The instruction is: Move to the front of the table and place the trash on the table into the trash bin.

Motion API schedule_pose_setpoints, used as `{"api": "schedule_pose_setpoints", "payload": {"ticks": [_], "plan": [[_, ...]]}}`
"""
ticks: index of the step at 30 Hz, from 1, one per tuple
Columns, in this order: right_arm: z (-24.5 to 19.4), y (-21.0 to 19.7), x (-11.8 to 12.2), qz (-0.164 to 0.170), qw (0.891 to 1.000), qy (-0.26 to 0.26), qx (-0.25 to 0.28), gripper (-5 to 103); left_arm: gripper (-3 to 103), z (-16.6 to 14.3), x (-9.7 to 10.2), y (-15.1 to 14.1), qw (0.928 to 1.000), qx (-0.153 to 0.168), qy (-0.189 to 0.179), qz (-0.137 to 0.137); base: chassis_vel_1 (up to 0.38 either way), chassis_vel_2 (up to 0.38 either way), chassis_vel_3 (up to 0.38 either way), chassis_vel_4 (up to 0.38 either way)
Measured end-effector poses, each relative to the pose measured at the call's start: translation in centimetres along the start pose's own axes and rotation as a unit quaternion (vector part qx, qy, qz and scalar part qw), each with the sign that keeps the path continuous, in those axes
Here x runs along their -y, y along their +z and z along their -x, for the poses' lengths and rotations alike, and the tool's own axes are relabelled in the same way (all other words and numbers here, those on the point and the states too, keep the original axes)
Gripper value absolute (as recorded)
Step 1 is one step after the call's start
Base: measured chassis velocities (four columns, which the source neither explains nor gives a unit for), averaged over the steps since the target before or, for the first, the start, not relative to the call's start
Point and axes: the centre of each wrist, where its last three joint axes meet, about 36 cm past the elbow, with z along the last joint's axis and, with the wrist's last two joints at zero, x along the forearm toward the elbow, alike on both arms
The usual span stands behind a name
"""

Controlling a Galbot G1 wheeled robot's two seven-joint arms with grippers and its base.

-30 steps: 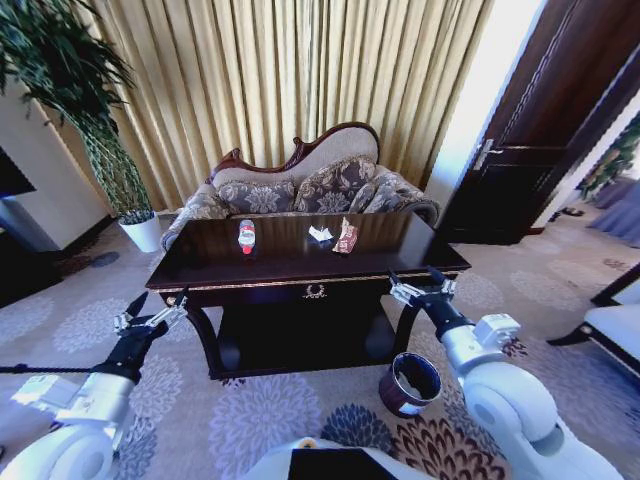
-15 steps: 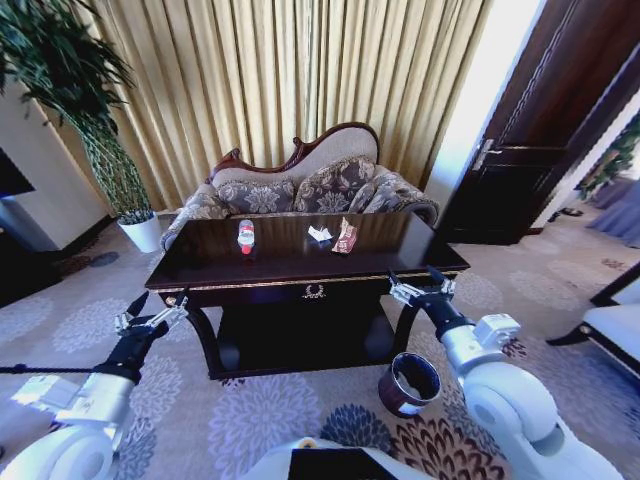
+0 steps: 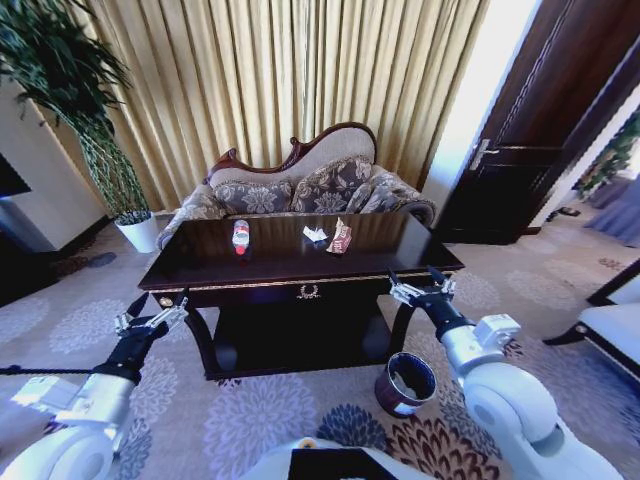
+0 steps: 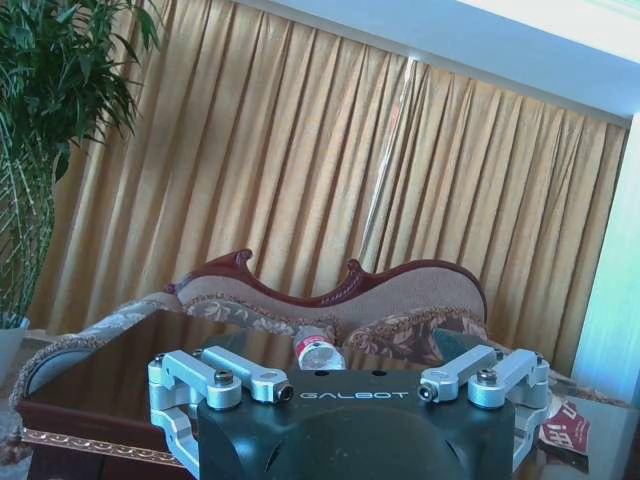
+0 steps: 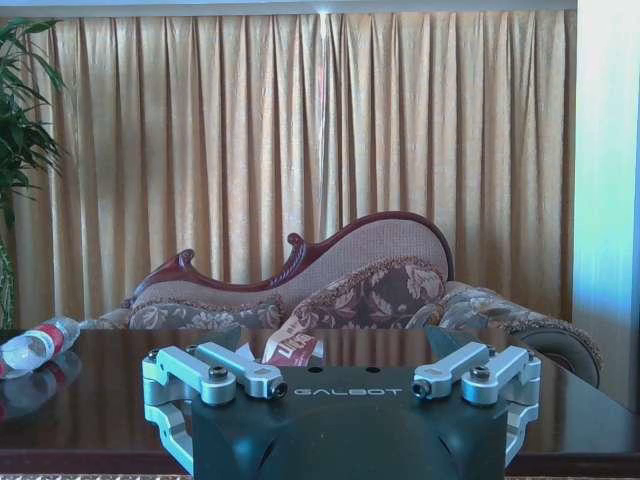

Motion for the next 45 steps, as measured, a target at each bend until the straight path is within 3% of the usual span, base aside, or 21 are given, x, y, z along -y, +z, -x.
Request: {"api": "schedule_pose_setpoints", "payload": {"ticks": [22,45], "plan": [[0.35,0.53,0.37,-0.009,1.0,-0.013,-0.001,100,100,-0.07,-0.01,0.05,1.0,0.002,0.004,-0.001,-0.01,0.006,0.008,-0.006],[0.12,0.84,0.29,-0.023,1.0,-0.011,-0.001,100,100,-0.11,0.04,0.14,1.0,0.004,0.005,-0.004,-0.104,0.102,0.105,-0.094]]}}
